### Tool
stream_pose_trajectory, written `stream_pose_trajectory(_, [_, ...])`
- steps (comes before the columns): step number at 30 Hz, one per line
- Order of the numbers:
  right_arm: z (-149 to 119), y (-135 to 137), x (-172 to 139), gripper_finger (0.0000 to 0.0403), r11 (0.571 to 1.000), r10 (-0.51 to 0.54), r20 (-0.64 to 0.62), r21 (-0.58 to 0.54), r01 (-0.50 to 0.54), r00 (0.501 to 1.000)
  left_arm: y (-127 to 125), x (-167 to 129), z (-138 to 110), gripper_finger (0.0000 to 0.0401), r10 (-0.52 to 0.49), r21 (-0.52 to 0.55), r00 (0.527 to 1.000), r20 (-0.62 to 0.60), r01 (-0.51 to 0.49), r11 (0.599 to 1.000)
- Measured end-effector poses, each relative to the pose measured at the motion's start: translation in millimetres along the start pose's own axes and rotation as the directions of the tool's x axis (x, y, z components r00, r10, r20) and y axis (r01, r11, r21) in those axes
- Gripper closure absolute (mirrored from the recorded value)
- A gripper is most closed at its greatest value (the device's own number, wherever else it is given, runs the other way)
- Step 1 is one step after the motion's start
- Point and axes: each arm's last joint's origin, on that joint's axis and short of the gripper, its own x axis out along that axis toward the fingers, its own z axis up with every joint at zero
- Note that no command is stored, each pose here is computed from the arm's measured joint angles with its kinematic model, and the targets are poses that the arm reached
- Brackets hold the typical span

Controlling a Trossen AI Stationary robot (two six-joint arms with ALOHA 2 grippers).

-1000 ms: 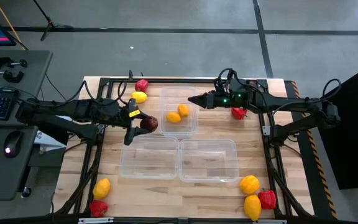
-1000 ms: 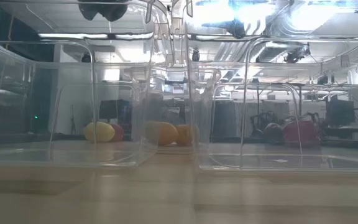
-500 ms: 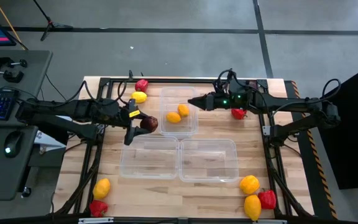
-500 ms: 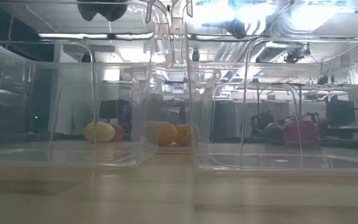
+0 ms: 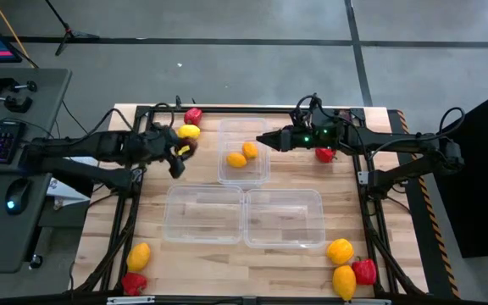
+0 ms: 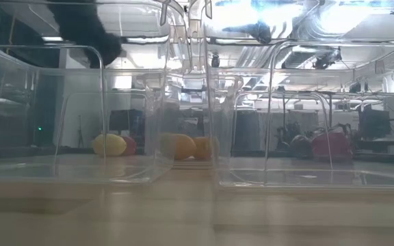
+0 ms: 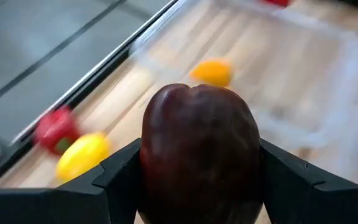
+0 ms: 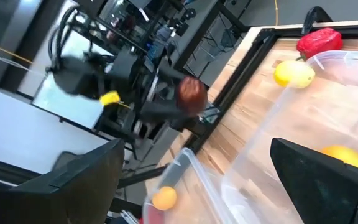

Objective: Sort produce into baskets
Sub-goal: Put the red apple into the bottom left transparent bin

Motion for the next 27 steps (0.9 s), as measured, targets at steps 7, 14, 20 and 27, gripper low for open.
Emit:
stream_pose_trajectory(7, [-5.4,-7.0,-0.4,0.0011,0.996,-0.072,-0.056,-0.048,0.069,0.996,38.7,16.2,-4.5,0.0158,0.176,-0.134,0.977,-0.117,-0.191,0.972])
stream_pose_trajectory(14, [-14.5,-18.1,-2.8,0.0011,0.981,-0.182,-0.155,-0.089,0.170,0.971,73.9,41.1,-21.8,0.0158,0.239,-0.293,0.945,-0.225,-0.299,0.908])
stream_pose_trajectory(20, [-24.2,-29.3,-7.8,0.0011,0.950,-0.293,-0.262,-0.185,0.250,0.919,96.9,64.0,-43.8,0.0158,0.207,-0.469,0.917,-0.341,-0.357,0.808])
stream_pose_trajectory(27, [-26.2,-31.6,-9.1,0.0011,0.931,-0.313,-0.287,-0.284,0.231,0.905,89.7,63.7,-33.3,0.0158,0.050,-0.620,0.980,-0.193,-0.161,0.768])
